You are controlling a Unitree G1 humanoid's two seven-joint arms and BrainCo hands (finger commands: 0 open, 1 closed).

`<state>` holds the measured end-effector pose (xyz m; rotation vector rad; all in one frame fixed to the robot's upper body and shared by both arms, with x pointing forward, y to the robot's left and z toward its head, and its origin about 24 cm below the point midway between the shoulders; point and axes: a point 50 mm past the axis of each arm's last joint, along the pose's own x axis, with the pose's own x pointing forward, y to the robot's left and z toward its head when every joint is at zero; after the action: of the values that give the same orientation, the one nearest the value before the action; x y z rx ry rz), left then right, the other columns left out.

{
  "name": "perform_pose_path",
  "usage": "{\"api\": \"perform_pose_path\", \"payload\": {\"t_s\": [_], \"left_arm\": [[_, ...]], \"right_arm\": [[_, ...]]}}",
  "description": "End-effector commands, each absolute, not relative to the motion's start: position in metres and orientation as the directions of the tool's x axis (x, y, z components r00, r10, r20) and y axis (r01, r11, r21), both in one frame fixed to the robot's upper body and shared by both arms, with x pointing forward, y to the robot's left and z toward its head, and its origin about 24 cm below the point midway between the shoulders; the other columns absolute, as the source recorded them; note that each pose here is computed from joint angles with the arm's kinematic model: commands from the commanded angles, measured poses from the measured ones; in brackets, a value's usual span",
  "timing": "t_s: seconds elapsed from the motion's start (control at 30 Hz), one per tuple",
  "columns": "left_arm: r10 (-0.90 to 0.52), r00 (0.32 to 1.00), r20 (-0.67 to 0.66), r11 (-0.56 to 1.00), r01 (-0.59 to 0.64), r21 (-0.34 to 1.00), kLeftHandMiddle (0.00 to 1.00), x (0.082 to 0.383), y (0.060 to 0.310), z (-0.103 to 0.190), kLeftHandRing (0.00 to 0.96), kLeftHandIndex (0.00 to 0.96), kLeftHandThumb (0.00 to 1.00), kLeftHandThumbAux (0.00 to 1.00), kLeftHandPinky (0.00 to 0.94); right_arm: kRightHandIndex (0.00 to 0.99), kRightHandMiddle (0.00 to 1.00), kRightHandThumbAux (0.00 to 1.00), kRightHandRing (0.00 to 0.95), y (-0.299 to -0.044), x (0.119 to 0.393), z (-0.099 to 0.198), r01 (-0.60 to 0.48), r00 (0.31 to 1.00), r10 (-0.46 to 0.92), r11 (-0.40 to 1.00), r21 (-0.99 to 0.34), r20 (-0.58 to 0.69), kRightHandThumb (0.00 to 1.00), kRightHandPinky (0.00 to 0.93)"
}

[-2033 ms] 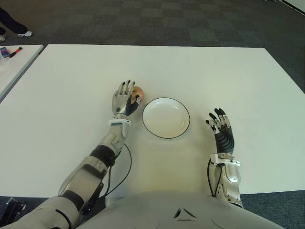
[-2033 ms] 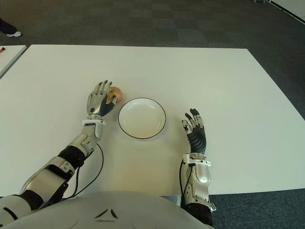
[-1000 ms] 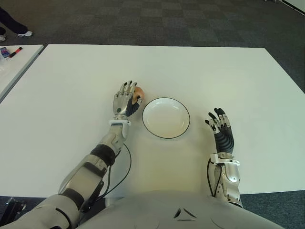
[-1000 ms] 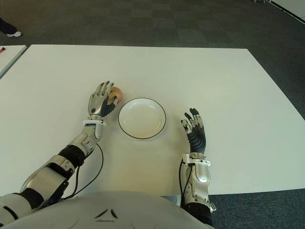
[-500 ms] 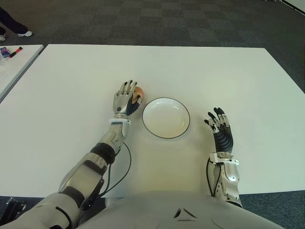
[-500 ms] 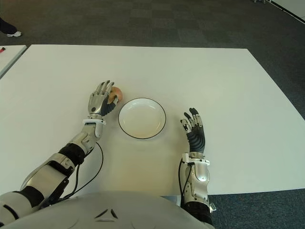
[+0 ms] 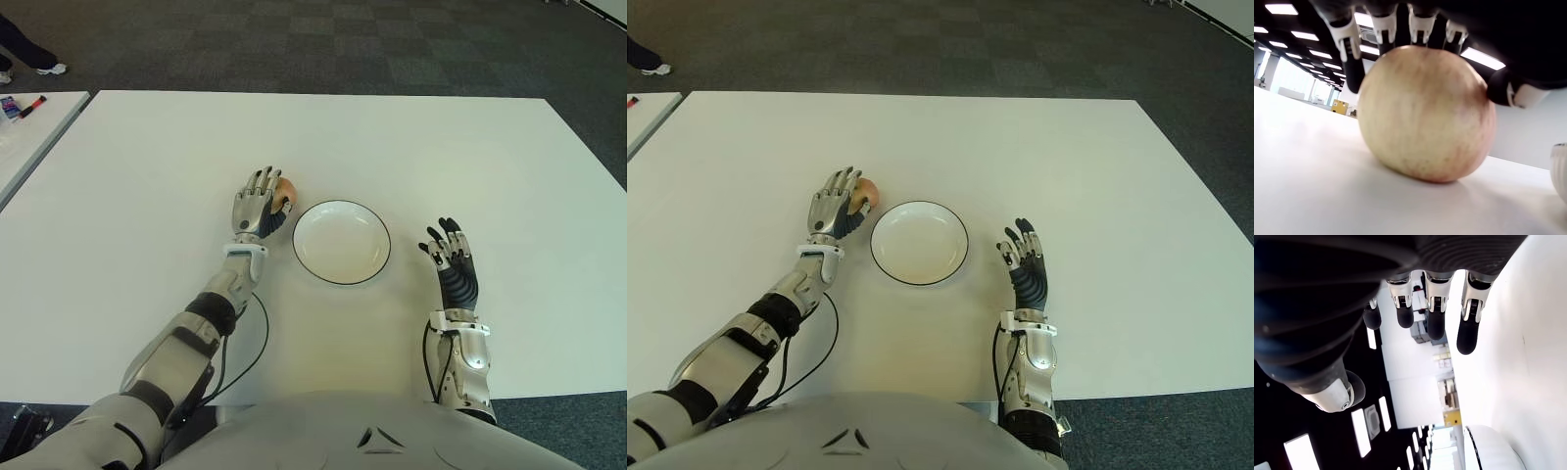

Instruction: Put the apples into the plate.

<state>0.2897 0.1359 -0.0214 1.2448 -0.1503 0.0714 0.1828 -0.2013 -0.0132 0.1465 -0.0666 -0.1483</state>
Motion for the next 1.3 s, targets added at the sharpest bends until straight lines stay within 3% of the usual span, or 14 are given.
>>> {"api": "perform_pose_path", "payload": {"t_s": [0.03,1.3], "left_arm": [[-0.048,0.989,0.143,0.299,-0.122,0.946,0.000,0.2915,0.1376,-0.0217,0.088,0.000,0.584,0.284,0.252],[-0.058,0.992,0.109,0.295,-0.087,0.952,0.000,0.2909,0.1368,-0.0230,0.075,0.000,0.597,0.275,0.261]], "right_arm": [[0.080,0.067,0.629,0.120,-0.1985,0.1838,-0.0155,0.136,0.988,-0.146,0.977,0.166,0.049,0.419,0.260],[0.070,0.065,0.632,0.115,-0.1964,0.1850,-0.0134,0.137,0.988,-0.148,0.977,0.163,0.055,0.408,0.249]]}}
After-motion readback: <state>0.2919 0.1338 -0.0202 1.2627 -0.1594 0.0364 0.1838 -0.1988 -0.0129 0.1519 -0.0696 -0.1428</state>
